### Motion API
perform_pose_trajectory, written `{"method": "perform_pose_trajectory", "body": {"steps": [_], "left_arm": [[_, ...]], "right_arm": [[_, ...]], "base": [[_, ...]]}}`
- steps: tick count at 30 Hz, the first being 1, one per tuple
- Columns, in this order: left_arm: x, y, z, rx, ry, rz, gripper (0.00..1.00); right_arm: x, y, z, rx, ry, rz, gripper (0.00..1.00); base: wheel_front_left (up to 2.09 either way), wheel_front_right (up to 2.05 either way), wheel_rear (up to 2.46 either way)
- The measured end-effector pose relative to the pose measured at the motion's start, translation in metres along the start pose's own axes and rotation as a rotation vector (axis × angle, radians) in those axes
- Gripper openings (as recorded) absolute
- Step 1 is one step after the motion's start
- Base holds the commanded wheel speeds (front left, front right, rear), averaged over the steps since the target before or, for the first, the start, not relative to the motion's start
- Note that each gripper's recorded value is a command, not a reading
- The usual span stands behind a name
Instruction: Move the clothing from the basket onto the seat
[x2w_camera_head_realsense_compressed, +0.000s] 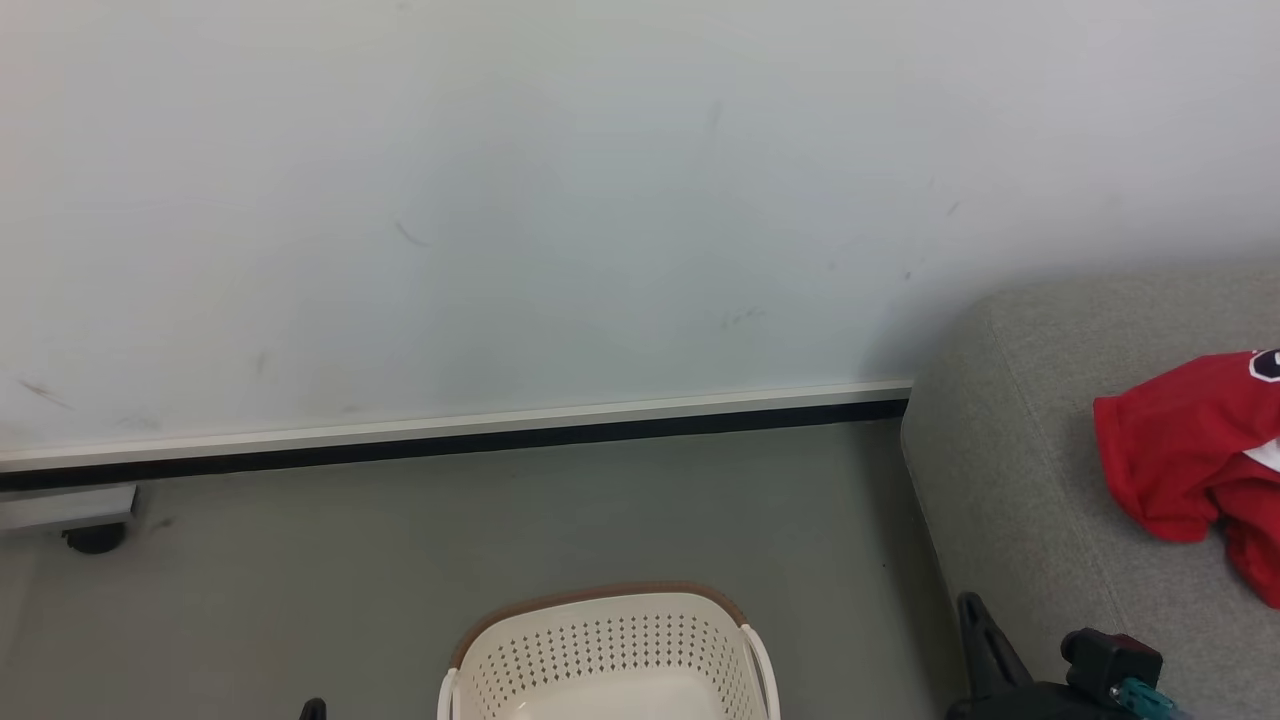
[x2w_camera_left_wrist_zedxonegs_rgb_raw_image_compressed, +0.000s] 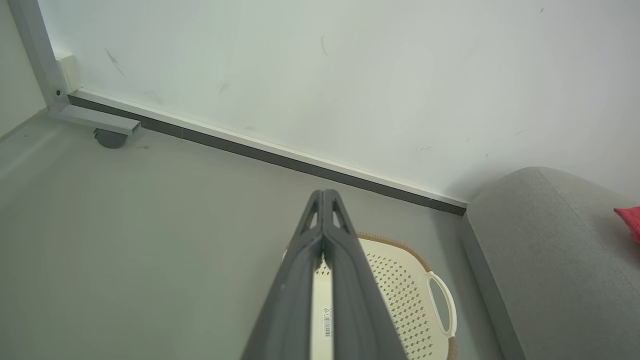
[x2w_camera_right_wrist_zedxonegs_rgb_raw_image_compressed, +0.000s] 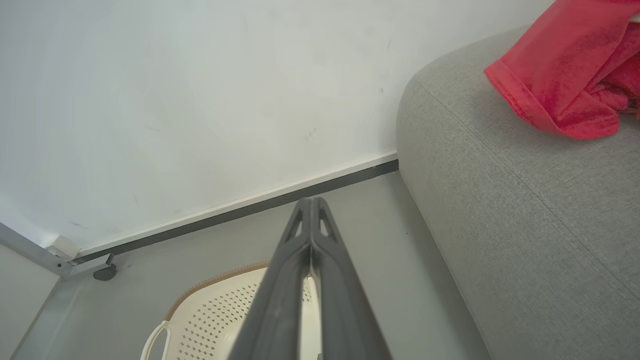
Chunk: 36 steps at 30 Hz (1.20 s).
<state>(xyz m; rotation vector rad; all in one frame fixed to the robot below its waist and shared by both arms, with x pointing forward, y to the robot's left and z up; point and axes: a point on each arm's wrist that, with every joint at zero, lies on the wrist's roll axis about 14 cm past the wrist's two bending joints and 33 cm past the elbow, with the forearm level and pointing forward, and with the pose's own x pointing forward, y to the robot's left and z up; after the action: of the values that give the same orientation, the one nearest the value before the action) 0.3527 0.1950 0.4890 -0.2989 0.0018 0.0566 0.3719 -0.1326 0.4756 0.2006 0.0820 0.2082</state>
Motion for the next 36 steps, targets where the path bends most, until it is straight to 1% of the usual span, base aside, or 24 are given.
{"method": "perform_pose_trajectory", "body": {"steps": [5, 16, 36], "left_arm": [[0.001, 0.0, -0.002, -0.109, 0.019, 0.01, 0.0], [0.004, -0.001, -0.004, -0.286, 0.044, 0.02, 0.0], [0.011, -0.006, -0.004, -0.564, 0.069, 0.015, 0.0]], "right_arm": [[-0.003, -0.009, 0.002, 0.123, -0.006, -0.043, 0.0], [-0.006, -0.024, 0.007, 0.322, -0.026, -0.102, 0.0], [-0.01, -0.042, 0.018, 0.624, -0.079, -0.157, 0.0]], "base": [[0.0, 0.0, 0.0], [0.0, 0.0, 0.0], [0.0, 0.0, 0.0]]}}
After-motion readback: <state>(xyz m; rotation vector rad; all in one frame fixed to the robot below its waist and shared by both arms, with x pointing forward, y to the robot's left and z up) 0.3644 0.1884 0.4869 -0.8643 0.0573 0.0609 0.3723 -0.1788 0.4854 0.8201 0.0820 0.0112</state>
